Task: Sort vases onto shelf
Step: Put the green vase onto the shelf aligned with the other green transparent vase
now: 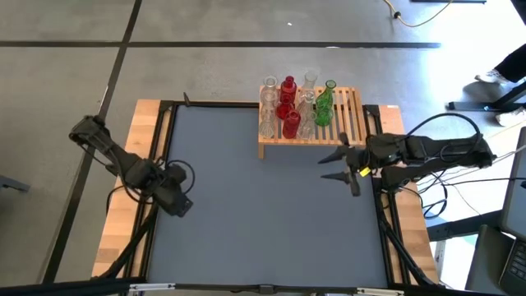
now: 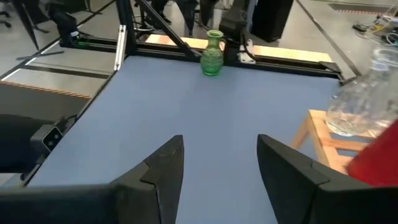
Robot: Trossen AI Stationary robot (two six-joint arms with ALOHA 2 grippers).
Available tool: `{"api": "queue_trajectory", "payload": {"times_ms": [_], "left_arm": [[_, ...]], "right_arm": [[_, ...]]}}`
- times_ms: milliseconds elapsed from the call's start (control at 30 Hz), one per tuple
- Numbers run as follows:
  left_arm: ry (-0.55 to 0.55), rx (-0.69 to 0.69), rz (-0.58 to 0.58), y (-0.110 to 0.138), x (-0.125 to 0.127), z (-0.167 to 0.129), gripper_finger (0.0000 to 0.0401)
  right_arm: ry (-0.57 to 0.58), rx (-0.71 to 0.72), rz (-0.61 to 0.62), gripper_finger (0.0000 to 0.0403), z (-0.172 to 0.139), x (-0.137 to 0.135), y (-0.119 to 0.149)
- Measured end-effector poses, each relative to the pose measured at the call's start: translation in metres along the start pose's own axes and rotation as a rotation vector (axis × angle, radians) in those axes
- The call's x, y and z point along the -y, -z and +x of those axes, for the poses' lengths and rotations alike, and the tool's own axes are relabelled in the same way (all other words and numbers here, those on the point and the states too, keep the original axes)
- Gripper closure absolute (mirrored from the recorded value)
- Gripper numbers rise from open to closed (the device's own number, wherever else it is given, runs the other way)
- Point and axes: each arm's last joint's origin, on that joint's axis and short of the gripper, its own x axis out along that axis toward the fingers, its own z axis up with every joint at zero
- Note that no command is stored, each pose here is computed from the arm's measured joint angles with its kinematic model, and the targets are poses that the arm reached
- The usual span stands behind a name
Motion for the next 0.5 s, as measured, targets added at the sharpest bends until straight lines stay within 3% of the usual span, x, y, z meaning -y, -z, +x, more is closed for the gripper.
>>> {"api": "queue_trajectory", "payload": {"times_ms": [167,500], "left_arm": [[-0.088,-0.058,-0.025,0.014,-0.007,0.017,0.0154],[-0.188,-0.017,0.03,0.015,-0.017,0.042,0.0154]], "right_arm": [[-0.027,-0.005,-0.011,0.0217,0.004,-0.005,0.0],[-0.026,-0.018,-0.009,0.0217,0.012,-0.005,0.001]]}}
